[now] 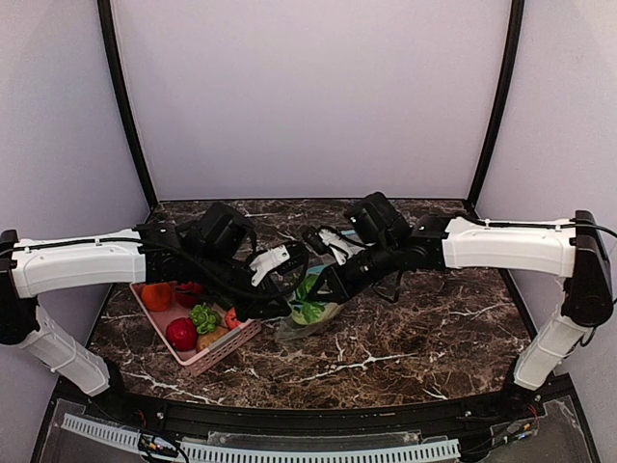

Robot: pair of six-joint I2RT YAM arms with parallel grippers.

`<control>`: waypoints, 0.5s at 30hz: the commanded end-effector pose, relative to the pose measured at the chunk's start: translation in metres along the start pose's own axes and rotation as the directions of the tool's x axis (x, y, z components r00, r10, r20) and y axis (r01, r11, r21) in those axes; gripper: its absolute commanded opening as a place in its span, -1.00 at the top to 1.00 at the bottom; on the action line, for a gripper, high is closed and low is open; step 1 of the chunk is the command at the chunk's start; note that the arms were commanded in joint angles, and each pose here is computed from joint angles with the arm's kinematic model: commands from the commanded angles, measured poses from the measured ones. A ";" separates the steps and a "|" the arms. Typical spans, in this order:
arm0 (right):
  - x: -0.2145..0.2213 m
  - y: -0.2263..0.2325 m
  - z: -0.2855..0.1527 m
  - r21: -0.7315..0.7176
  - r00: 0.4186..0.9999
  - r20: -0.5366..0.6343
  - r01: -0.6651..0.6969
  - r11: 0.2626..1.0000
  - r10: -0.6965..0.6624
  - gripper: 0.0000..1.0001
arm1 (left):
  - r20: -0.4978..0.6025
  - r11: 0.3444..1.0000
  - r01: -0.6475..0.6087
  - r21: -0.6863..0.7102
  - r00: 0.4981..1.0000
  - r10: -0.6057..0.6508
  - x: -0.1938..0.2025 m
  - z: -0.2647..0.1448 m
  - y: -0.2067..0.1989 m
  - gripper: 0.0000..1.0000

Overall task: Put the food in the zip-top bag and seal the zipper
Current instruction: Adjust the fake vegetable in the zipper food storage bag.

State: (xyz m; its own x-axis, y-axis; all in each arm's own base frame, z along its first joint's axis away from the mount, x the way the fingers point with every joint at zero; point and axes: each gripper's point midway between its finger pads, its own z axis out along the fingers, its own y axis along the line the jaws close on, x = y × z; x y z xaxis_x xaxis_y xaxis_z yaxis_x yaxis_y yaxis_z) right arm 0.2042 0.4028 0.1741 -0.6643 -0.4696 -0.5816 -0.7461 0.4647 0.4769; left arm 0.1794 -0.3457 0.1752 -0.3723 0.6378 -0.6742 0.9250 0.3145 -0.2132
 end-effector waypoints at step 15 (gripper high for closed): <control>0.007 -0.026 0.033 0.057 0.997 -0.011 -0.079 0.995 0.080 0.99 | -0.016 0.998 -0.011 -0.065 1.000 0.010 0.005 -0.008 0.009 0.90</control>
State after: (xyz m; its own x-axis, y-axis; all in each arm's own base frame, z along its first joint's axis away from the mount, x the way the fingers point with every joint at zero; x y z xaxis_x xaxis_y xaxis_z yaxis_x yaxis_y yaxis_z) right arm 0.2077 0.4058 0.1403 -0.7051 -0.4742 -0.5271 -0.7083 0.5054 0.4928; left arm 0.1864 -0.3412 0.1717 -0.3752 0.6454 -0.6653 0.9194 0.3508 -0.1782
